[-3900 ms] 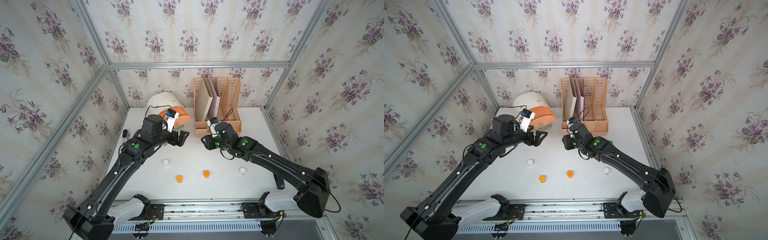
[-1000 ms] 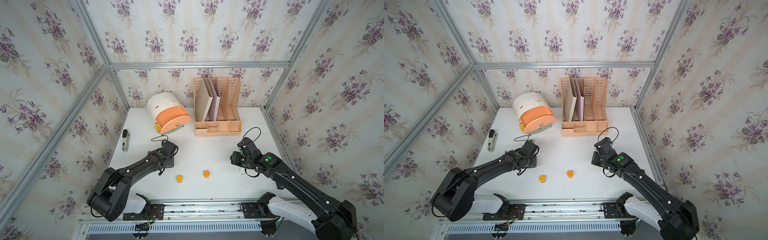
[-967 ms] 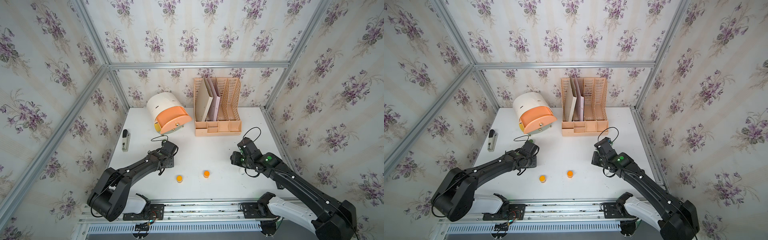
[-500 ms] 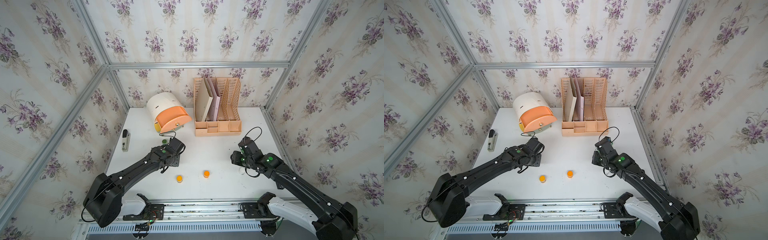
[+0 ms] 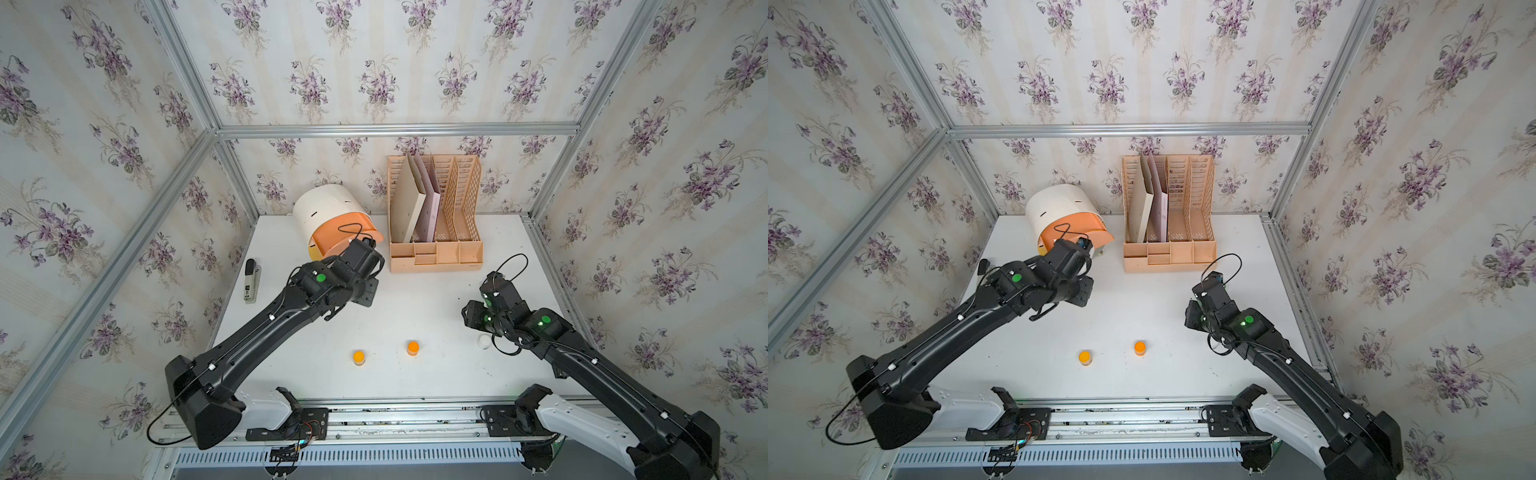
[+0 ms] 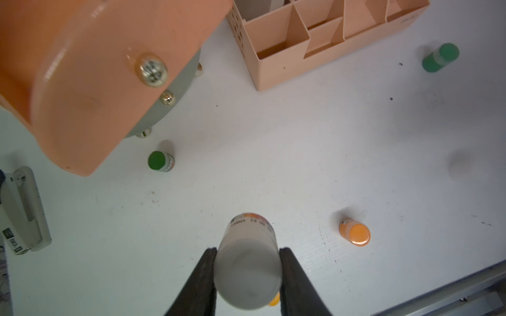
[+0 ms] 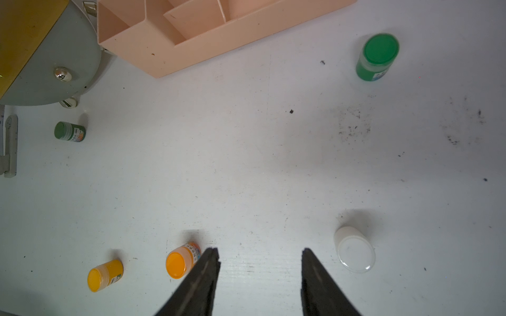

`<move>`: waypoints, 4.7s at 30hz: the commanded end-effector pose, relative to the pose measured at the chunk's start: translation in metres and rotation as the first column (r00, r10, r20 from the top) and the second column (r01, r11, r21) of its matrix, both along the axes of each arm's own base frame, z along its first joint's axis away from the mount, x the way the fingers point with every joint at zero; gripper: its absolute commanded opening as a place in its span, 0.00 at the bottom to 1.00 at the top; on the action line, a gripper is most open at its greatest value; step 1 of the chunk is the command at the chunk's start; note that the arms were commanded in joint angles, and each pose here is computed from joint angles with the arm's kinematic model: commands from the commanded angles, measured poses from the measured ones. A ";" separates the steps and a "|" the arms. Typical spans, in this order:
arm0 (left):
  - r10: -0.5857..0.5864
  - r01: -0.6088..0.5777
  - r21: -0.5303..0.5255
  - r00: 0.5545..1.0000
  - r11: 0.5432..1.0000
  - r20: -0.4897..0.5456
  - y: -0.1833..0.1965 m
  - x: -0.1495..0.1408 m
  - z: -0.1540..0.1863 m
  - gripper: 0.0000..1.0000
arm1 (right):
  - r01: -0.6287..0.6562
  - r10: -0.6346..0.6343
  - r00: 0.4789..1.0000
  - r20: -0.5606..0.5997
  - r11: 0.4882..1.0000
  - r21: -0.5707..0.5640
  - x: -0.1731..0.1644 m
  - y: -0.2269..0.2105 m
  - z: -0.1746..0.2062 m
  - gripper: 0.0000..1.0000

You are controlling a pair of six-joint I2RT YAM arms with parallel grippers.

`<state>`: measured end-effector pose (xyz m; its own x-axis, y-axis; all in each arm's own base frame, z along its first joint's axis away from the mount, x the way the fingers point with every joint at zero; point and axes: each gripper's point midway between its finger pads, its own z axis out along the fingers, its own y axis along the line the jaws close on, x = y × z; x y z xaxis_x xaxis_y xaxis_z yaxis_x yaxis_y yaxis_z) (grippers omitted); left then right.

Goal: Put the paint cans in the drawer according to color
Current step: Pick up the paint can at the center of the board, then place the paint can in the storage box, then move the paint can to the center of the board.

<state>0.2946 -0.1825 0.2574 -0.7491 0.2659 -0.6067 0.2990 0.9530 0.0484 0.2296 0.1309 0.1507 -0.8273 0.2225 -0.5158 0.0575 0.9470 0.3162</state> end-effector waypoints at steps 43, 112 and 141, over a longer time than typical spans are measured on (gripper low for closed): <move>0.279 -0.280 -0.008 0.956 0.960 -0.087 0.113 0.152 -0.013 0.22 | -0.009 0.008 0.999 0.039 1.000 0.014 -0.004 -0.003 0.014 0.54; -0.128 0.138 -0.231 0.990 0.963 0.055 -0.030 0.005 0.025 0.54 | 0.323 -0.331 0.909 -0.251 0.943 -0.074 -0.015 -0.050 -0.104 0.57; -0.075 0.085 -0.180 0.995 0.980 0.059 -0.005 -0.009 0.025 0.54 | -0.083 0.081 0.960 -0.266 0.997 0.003 0.070 0.134 -0.110 0.11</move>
